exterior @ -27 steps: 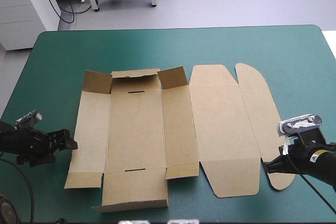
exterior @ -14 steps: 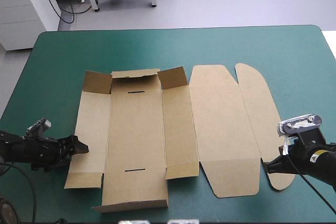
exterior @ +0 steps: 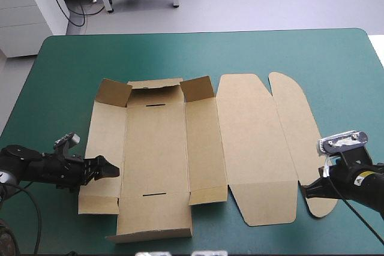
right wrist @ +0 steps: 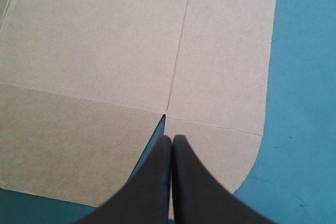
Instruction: Fold the box
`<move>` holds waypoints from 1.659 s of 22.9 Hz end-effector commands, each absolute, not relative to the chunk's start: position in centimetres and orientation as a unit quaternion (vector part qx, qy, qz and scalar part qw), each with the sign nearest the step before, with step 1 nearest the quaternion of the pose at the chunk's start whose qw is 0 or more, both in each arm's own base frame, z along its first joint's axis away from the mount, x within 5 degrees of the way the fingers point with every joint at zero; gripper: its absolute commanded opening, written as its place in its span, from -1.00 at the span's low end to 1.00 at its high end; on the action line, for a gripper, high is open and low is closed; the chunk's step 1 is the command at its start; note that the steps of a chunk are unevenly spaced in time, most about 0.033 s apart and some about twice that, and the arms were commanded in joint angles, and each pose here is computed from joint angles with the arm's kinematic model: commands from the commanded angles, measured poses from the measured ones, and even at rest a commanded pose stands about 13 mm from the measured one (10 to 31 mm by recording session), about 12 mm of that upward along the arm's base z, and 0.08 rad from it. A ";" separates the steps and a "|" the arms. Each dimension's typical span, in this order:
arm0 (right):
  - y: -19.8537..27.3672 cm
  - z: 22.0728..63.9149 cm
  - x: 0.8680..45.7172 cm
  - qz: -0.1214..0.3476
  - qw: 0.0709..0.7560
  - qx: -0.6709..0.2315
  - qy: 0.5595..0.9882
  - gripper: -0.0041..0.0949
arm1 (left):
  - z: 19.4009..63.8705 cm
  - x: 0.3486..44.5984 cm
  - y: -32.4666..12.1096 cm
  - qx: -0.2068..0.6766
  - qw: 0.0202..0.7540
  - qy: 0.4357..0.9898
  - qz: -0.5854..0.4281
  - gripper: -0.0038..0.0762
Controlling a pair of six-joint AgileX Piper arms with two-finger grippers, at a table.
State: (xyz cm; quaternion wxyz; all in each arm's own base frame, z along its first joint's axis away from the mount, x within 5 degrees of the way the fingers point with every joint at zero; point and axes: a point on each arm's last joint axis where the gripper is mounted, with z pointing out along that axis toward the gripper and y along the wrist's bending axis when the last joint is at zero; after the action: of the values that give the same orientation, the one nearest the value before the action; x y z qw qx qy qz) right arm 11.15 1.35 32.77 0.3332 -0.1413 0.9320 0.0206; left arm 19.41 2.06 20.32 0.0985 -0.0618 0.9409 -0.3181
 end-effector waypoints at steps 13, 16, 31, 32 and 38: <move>1.3 33.8 11.4 0.015 0.364 -0.140 0.921 -0.96 | 20.4 20.8 2.0 -0.074 0.103 0.933 -0.338 -0.38; 1.3 33.8 11.4 0.015 0.364 -0.140 0.921 -0.96 | 20.5 20.9 2.1 -0.072 0.105 0.933 -0.337 -0.61; 1.3 34.2 11.4 0.012 0.374 -0.140 0.917 -0.96 | 27.4 24.5 2.3 0.065 0.192 0.924 -0.326 -0.92; 1.3 34.9 11.4 0.011 0.384 -0.140 0.912 -0.96 | 29.4 25.5 1.6 0.098 0.200 0.931 -0.289 -0.92; 0.9 38.7 11.0 -0.014 0.440 -0.137 0.887 -0.96 | 38.2 28.9 -4.3 0.260 0.268 0.925 -0.071 -0.92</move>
State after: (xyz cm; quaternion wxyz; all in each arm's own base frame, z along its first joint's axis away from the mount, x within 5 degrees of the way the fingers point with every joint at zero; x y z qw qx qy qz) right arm 11.05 1.22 36.46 0.3898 -0.1427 0.9098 0.0052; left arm 28.58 -2.28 34.29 0.2031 0.2251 0.9467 -0.1091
